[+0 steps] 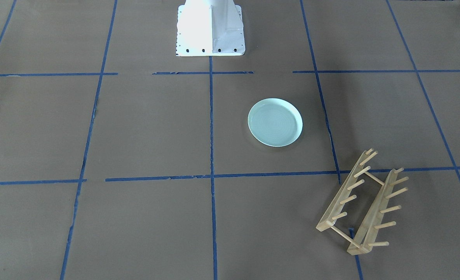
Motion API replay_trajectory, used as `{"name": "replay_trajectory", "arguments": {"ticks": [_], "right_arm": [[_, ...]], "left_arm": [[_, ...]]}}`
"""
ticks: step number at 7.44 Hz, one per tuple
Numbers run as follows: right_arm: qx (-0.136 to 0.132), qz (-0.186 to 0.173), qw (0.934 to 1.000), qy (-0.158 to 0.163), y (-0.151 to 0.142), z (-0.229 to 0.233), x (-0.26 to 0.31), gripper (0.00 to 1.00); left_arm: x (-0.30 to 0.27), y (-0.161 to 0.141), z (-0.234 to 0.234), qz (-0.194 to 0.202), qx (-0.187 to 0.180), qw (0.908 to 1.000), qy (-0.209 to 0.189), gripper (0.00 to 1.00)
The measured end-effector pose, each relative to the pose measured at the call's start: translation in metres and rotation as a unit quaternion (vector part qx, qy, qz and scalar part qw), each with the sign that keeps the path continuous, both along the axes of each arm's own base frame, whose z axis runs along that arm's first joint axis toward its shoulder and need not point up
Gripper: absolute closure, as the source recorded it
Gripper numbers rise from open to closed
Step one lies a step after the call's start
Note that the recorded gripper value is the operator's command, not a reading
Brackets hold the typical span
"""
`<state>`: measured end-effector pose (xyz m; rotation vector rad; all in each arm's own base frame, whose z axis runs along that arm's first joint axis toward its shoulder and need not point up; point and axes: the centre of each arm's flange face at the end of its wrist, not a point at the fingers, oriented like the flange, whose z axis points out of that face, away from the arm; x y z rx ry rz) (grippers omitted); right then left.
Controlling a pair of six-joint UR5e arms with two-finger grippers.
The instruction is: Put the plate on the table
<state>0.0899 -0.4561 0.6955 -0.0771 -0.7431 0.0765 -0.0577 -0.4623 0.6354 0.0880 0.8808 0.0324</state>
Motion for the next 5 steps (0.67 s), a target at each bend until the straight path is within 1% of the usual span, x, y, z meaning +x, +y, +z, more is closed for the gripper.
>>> {"name": "replay_trajectory", "arguments": {"ticks": [3,5], "right_arm": [[0.0,0.0,1.0,0.0,-0.0001,-0.0002,0.0,0.0],[0.0,0.0,1.0,0.0,-0.0001,-0.0005,0.0,0.0]], "left_arm": [[-0.0104,0.005,0.0089,-0.012,-0.01,0.9999,-0.002,0.0],[-0.0113,0.002,0.0028,-0.012,-0.002,0.9999,-0.003,0.0]]}}
